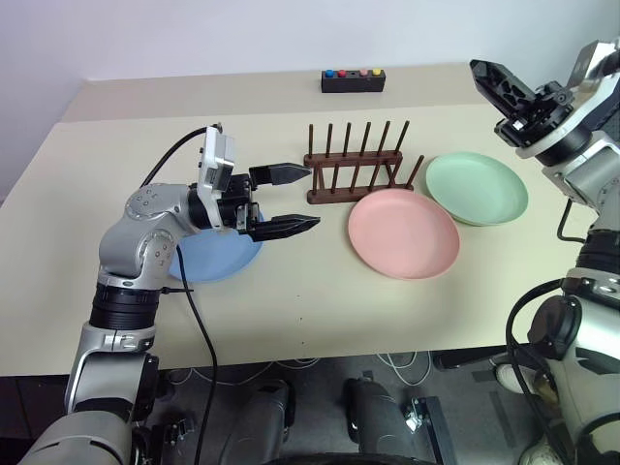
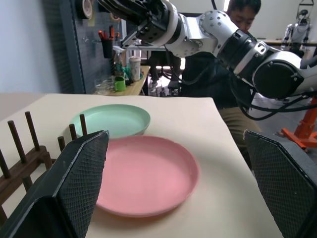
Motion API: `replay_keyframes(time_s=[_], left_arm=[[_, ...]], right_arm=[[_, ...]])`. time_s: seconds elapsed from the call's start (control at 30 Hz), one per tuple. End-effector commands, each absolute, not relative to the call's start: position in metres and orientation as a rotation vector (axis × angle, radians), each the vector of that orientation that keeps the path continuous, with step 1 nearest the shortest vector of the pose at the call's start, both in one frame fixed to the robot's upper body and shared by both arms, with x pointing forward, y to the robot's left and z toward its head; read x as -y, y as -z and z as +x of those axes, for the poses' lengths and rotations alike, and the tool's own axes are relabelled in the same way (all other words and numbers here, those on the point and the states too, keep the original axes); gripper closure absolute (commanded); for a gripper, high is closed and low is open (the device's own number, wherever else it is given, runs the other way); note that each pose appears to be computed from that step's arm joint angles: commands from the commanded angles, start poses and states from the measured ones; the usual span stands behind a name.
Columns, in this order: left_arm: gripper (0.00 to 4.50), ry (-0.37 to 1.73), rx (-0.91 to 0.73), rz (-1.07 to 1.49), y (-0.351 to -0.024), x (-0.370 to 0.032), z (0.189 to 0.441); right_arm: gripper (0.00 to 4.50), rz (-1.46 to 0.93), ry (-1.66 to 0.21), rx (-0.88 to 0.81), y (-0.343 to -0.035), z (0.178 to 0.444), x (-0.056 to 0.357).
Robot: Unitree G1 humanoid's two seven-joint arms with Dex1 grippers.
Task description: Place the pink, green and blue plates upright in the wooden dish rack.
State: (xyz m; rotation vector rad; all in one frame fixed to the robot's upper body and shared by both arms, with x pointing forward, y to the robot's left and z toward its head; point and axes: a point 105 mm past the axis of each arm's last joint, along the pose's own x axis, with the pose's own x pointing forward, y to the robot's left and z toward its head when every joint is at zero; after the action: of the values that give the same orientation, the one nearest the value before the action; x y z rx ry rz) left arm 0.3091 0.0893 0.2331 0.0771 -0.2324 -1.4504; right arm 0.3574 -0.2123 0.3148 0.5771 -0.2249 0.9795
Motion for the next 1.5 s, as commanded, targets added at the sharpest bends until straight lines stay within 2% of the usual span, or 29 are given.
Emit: replay_keyframes(time_s=[0.03,0.07,0.27,0.3,0.6,0.93,1.13,1.4,1.5], left_arm=[[0.0,1.459,0.275,0.11,-0.242,-0.089,0.307],[0.0,1.459,0.274,0.109,-0.242,-0.089,0.307],[0.0,1.465,0.266,0.108,-0.239,-0.088,0.307],[0.0,1.467,0.265,0.108,-0.239,-0.088,0.307],[0.0,1.502,0.235,0.12,-0.237,-0.088,0.308],[0.0,1.548,0.197,0.127,-0.236,-0.087,0.305],[0.0,1.555,0.189,0.13,-0.236,-0.087,0.304],[0.0,1.557,0.176,0.14,-0.236,-0.089,0.302],[0.0,1.557,0.169,0.146,-0.236,-0.09,0.3]], right_arm=[[3.6,0.496,-1.061,0.251,-0.324,0.336,0.205],[3.23,0.481,-1.071,0.244,-0.323,0.332,0.204],[0.15,0.326,-1.06,0.149,-0.302,0.315,0.198],[0.06,0.306,-1.069,0.131,-0.299,0.311,0.196],[0.06,-0.211,-1.01,-0.132,-0.236,0.285,0.189],[0.06,-0.584,-1.035,-0.369,-0.184,0.262,0.191],[0.06,-0.703,-1.038,-0.372,-0.166,0.268,0.188],[0.06,-0.858,-1.001,-0.469,-0.127,0.279,0.203],[0.89,-0.91,-0.983,-0.468,-0.123,0.288,0.205]])
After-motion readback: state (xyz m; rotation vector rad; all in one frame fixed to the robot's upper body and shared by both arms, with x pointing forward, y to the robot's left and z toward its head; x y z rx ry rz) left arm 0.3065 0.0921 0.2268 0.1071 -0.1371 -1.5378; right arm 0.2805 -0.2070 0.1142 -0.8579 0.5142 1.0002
